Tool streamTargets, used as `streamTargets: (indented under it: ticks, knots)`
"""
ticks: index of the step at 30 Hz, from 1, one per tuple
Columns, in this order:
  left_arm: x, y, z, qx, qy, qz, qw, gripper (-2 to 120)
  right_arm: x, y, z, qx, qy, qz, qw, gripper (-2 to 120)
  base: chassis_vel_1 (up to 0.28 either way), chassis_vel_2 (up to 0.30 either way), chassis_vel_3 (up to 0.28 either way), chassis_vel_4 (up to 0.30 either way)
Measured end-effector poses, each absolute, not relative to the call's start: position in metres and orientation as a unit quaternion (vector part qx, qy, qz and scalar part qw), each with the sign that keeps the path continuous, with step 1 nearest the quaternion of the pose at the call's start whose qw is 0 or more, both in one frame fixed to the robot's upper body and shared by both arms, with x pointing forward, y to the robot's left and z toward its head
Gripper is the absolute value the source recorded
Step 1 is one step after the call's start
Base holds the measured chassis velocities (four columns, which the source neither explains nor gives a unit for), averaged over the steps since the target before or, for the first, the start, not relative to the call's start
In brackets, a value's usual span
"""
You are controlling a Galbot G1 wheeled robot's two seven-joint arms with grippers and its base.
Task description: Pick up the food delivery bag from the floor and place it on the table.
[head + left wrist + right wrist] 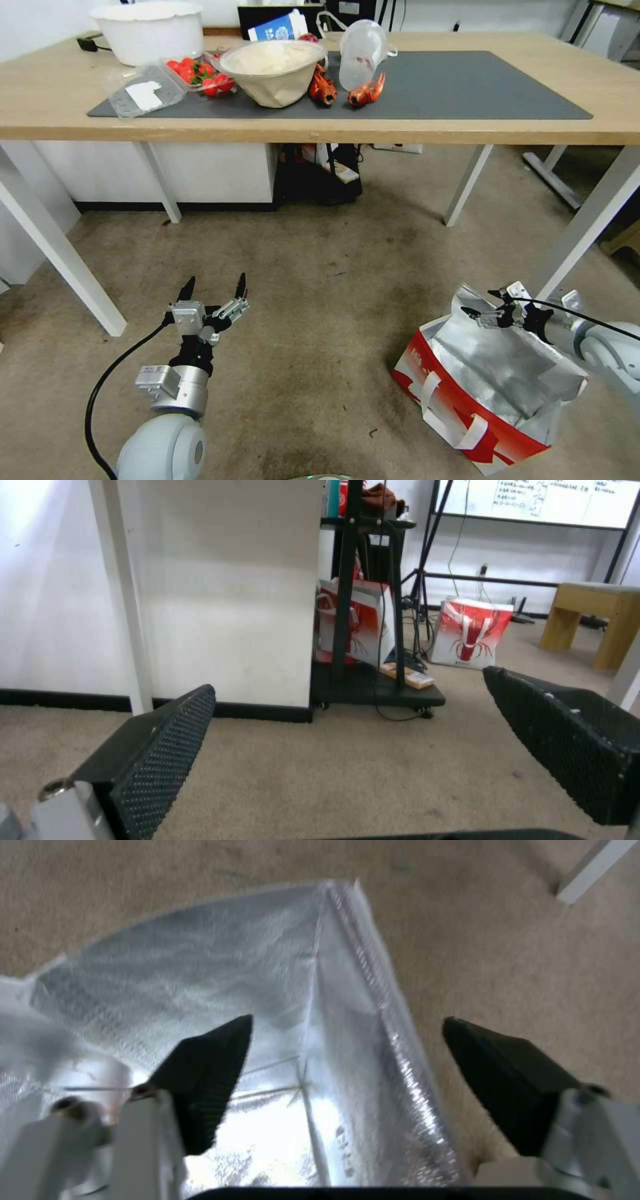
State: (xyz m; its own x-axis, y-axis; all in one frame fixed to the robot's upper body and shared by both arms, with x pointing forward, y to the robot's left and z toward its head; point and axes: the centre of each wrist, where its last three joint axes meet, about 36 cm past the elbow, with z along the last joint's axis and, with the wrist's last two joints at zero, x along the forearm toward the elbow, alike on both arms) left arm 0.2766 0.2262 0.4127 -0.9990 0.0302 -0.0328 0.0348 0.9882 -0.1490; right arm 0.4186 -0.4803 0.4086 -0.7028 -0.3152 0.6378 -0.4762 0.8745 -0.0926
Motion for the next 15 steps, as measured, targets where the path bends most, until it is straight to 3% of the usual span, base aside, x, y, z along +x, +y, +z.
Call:
streamTargets:
  ticks: [7, 15]
  knots:
    - [0.277, 0.226, 0.413, 0.016, 0.997, -0.075, 0.017, 100, 0.416, -0.481, 0.401, 0.218, -0.909, 0.128, 0.331, 53, 0.0, 0.0, 0.0, 0.0]
    - [0.276, 0.226, 0.413, 0.017, 0.997, -0.074, 0.017, 100, 0.409, -0.484, 0.392, 0.216, -0.904, 0.132, 0.345, 20, 0.0, 0.0, 0.0, 0.0]
